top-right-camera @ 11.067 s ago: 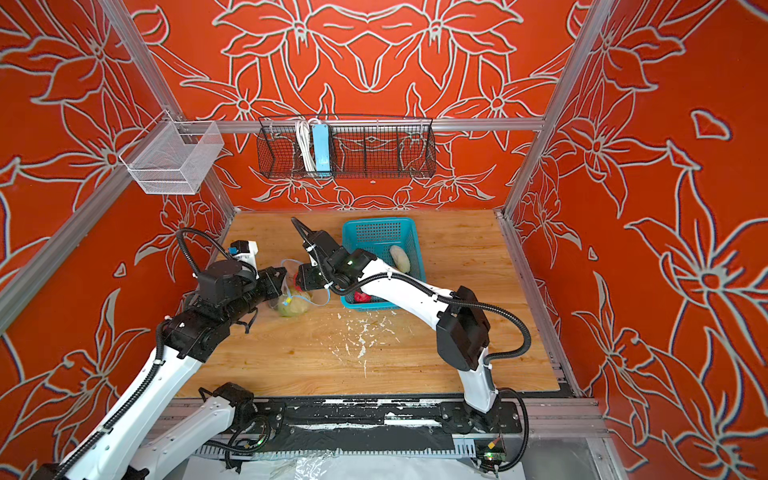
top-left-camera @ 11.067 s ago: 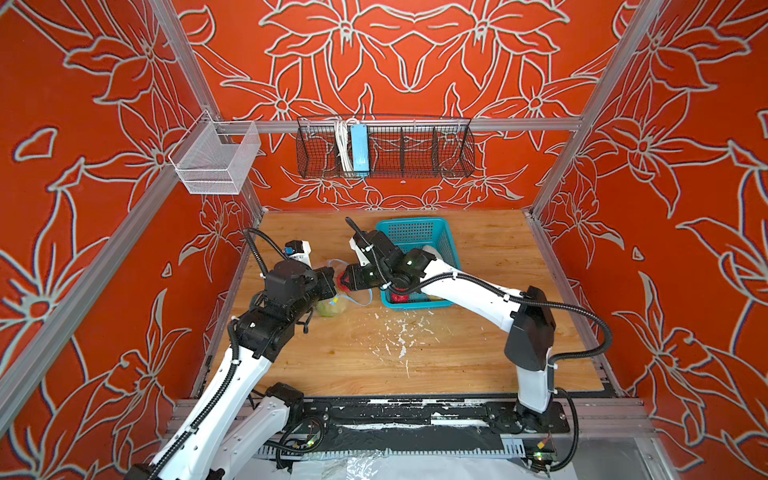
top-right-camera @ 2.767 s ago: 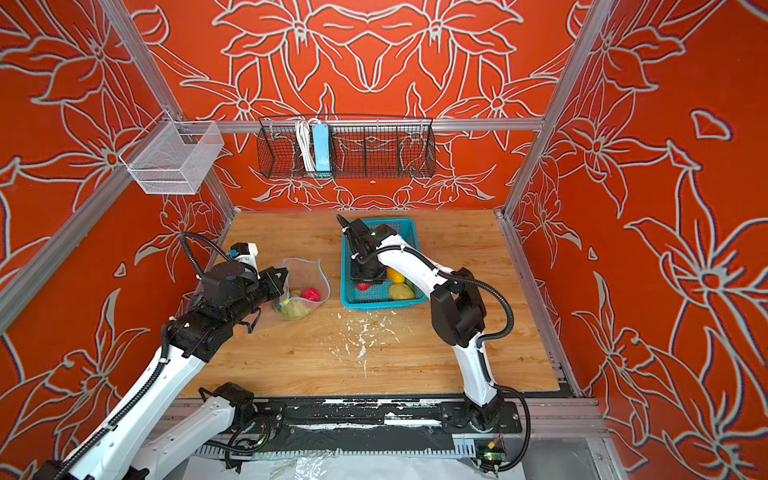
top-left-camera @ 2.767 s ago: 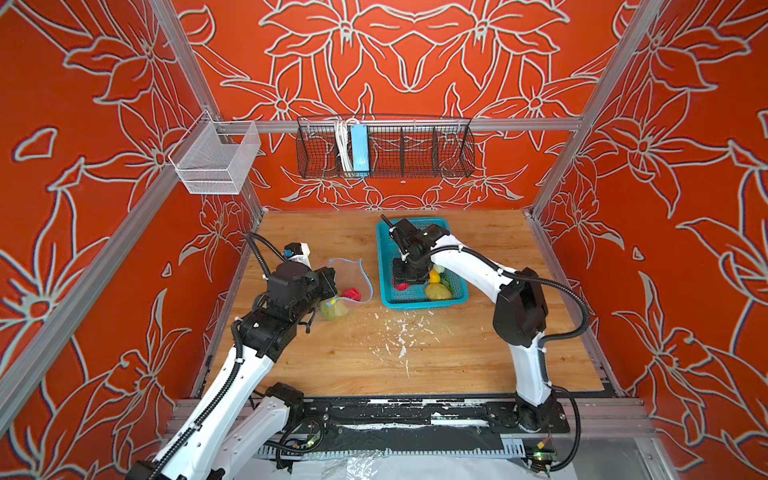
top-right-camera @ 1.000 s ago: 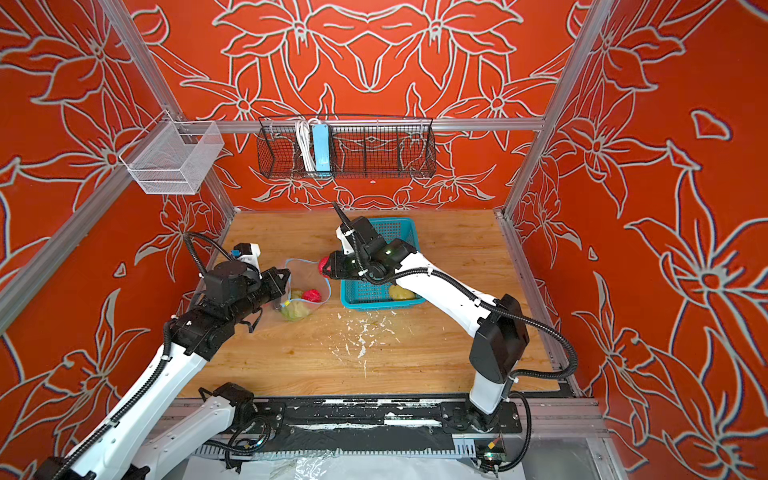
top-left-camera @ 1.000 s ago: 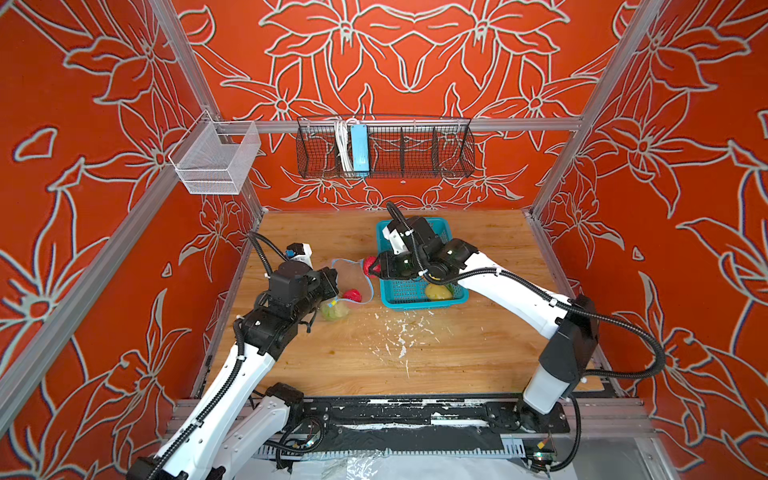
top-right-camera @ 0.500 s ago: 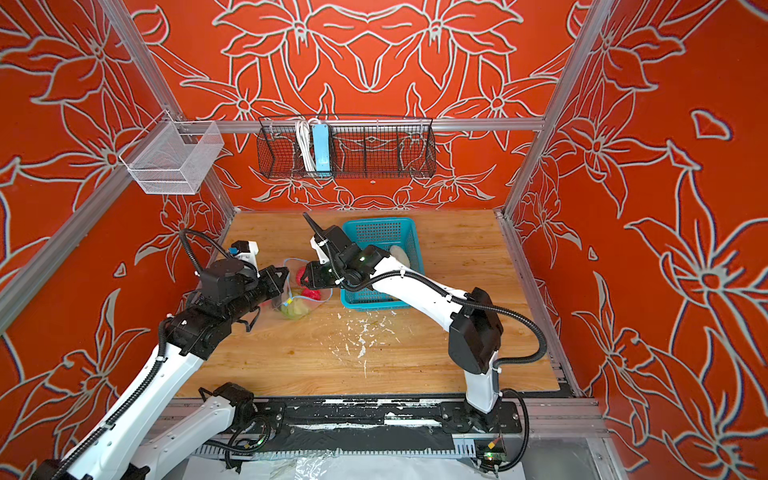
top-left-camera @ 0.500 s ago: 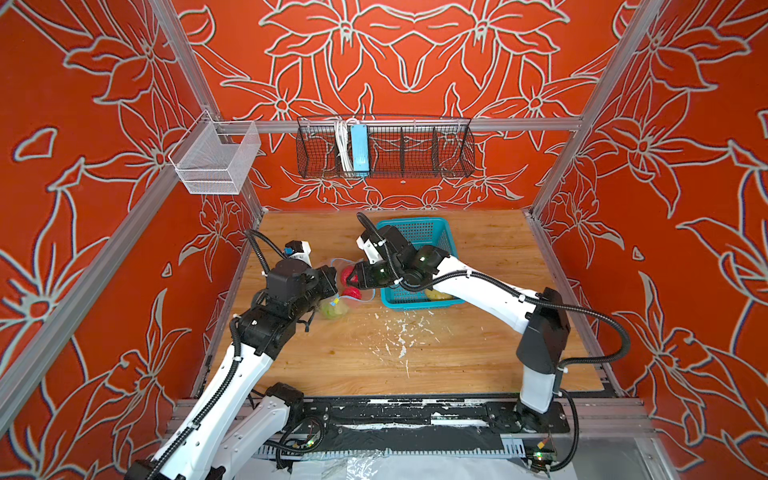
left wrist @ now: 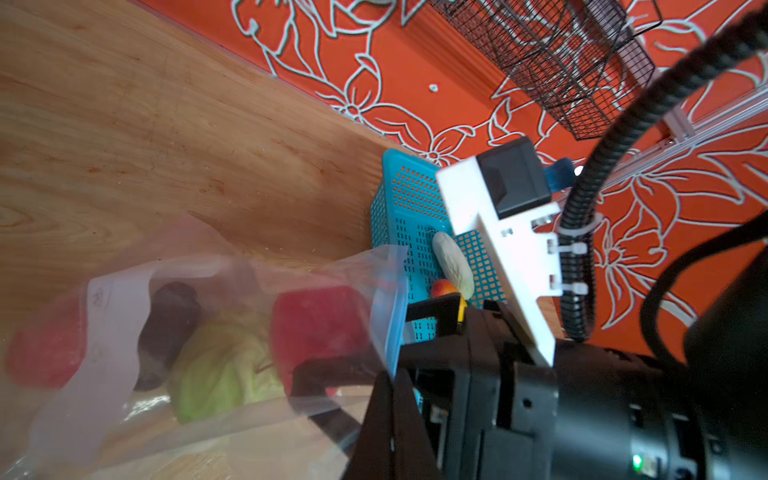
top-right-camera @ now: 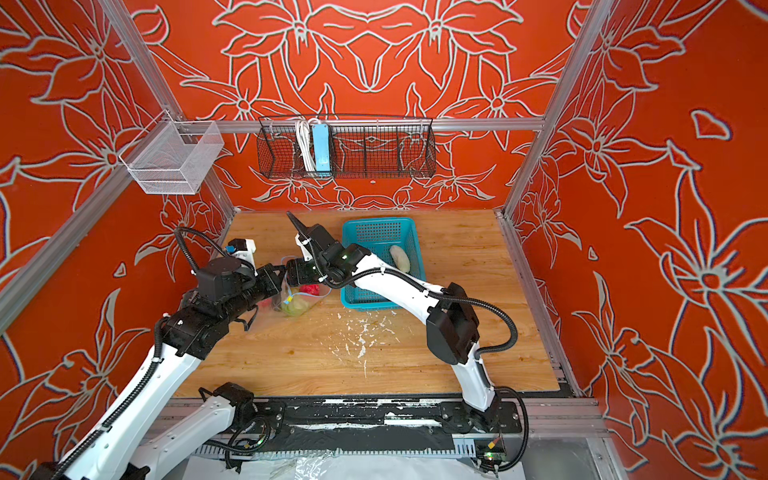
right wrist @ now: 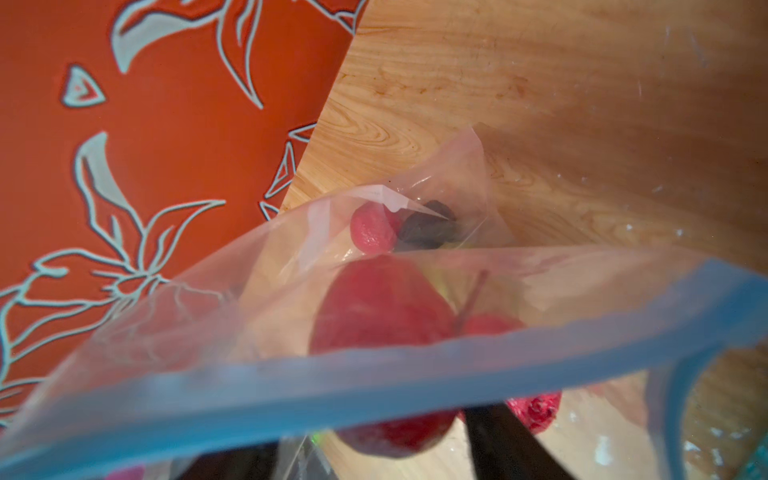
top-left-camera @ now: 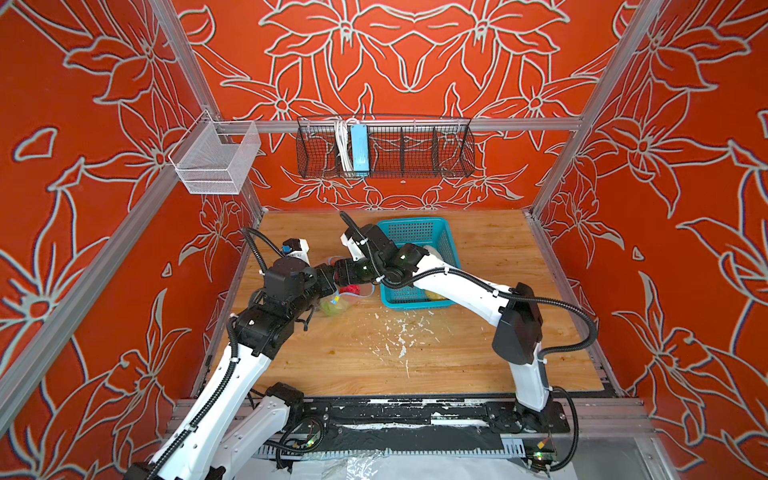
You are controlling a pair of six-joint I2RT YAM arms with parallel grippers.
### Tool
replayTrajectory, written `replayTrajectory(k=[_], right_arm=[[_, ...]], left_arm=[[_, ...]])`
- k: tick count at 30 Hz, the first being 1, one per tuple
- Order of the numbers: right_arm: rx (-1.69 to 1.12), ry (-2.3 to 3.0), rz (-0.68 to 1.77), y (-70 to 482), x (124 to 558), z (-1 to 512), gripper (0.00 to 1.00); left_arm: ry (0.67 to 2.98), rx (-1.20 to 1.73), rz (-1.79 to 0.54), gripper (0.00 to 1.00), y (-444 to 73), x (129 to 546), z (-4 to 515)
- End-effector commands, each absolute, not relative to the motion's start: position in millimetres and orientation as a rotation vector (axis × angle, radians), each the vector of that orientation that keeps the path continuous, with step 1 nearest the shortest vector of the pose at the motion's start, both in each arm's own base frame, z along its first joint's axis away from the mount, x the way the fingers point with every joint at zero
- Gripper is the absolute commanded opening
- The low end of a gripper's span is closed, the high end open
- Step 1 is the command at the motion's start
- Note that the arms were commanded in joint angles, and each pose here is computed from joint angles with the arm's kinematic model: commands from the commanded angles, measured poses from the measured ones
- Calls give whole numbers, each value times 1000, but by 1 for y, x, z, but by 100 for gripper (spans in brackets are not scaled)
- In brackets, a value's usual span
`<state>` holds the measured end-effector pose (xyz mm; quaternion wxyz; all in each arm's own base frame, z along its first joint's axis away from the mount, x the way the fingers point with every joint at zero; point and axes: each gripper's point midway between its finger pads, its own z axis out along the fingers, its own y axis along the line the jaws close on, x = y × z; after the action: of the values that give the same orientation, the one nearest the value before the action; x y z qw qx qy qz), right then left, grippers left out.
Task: Place the food in the zip-top bag and seal the zipper
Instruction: 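Lower the radish into the bag and open the right gripper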
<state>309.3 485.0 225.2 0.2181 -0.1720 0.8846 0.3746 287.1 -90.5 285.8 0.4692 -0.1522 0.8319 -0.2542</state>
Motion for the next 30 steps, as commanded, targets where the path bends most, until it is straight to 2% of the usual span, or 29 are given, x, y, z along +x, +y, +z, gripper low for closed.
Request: replayTrajectory(k=[1, 6, 9, 15, 18, 22, 25, 28, 30], right_arm=[[-491, 2400, 1062, 490, 307, 240, 86], [-487, 2397, 1055, 483, 303, 244, 92], [-483, 2404, 1064, 481, 300, 243, 91], [-488, 2413, 996, 468, 298, 230, 81], [-470, 2466, 935, 458, 298, 226, 71], [-516, 2346, 979, 461, 286, 249, 74], [-524, 2366, 961, 456, 285, 251, 72], [-569, 2245, 1129, 466, 273, 270, 72], [-557, 2207, 1145, 464, 273, 274, 73]], left_arm=[[1997, -354, -636, 0, -91, 286, 302], [1999, -357, -637, 0, -91, 287, 300], [2001, -359, -639, 0, -91, 287, 299], [1998, -359, -641, 0, -92, 288, 300], [2004, -358, -641, 0, -92, 288, 299], [2003, -361, -642, 0, -92, 287, 299], [2001, -360, -638, 0, -91, 287, 298], [2003, -359, -638, 0, -91, 287, 299], [2001, -361, -643, 0, -92, 288, 299]])
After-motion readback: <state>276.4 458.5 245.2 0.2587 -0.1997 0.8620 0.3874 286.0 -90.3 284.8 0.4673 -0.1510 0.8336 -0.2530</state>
